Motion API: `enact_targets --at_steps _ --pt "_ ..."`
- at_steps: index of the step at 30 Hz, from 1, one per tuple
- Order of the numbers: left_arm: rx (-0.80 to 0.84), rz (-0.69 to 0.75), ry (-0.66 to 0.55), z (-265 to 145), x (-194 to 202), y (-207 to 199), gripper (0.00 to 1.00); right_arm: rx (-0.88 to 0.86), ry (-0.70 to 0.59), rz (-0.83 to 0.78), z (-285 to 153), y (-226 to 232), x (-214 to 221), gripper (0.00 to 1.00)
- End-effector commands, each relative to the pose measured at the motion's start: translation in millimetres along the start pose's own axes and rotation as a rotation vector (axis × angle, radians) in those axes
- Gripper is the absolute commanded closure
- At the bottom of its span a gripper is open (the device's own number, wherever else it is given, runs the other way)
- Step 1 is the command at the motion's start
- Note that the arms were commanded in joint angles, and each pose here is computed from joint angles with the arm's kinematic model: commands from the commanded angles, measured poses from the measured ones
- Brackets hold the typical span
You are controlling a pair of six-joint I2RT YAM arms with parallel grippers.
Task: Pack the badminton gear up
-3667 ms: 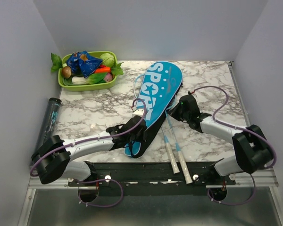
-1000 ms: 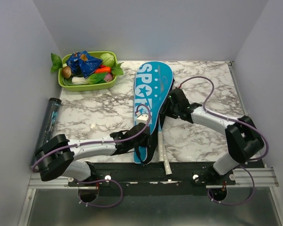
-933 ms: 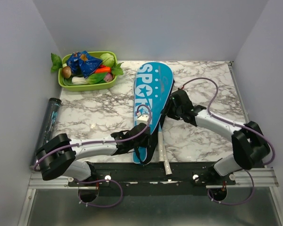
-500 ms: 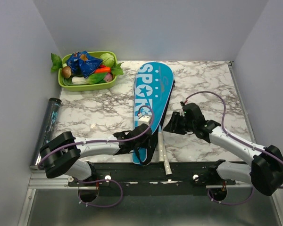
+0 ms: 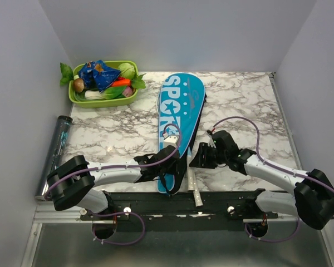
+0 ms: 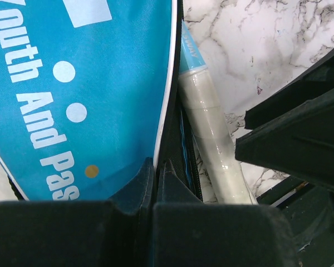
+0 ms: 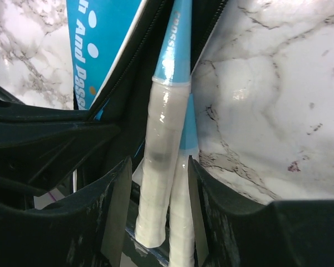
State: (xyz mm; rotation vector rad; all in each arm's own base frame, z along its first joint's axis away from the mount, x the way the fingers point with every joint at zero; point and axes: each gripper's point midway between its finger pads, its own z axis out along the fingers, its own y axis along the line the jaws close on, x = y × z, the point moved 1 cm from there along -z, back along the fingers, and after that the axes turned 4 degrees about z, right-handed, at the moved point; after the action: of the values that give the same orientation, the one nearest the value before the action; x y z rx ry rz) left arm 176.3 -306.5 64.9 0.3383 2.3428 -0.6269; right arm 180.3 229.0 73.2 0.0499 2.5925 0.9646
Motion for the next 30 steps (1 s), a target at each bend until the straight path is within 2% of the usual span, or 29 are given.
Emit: enact_targets --at_steps 1,10,20,22,30 --pt "0.046 -0.023 -0.052 -3.1 -16.8 -17.9 1.0 -0.053 0.029 -0.002 8.7 10.2 8.2 0.48" --pt "0.045 -0.018 -0.057 -6.4 -18.1 -16.9 1.0 -0.029 0.056 0.01 23.1 6.6 12.2 0.49" --pt "0.049 -0.016 -0.056 -7.2 -17.1 -17.7 1.0 -0.043 0.051 0.007 26.0 17.3 4.7 0.77" --pt "0.048 -0.015 -0.055 -7.1 -16.4 -17.5 1.0 -0.045 0.052 0.013 27.6 17.4 4.2 0.87" --pt "0.039 -0.01 -0.052 -7.2 -11.3 -19.3 1.0 -0.06 0.002 0.05 29.2 28.5 -10.4 0.92"
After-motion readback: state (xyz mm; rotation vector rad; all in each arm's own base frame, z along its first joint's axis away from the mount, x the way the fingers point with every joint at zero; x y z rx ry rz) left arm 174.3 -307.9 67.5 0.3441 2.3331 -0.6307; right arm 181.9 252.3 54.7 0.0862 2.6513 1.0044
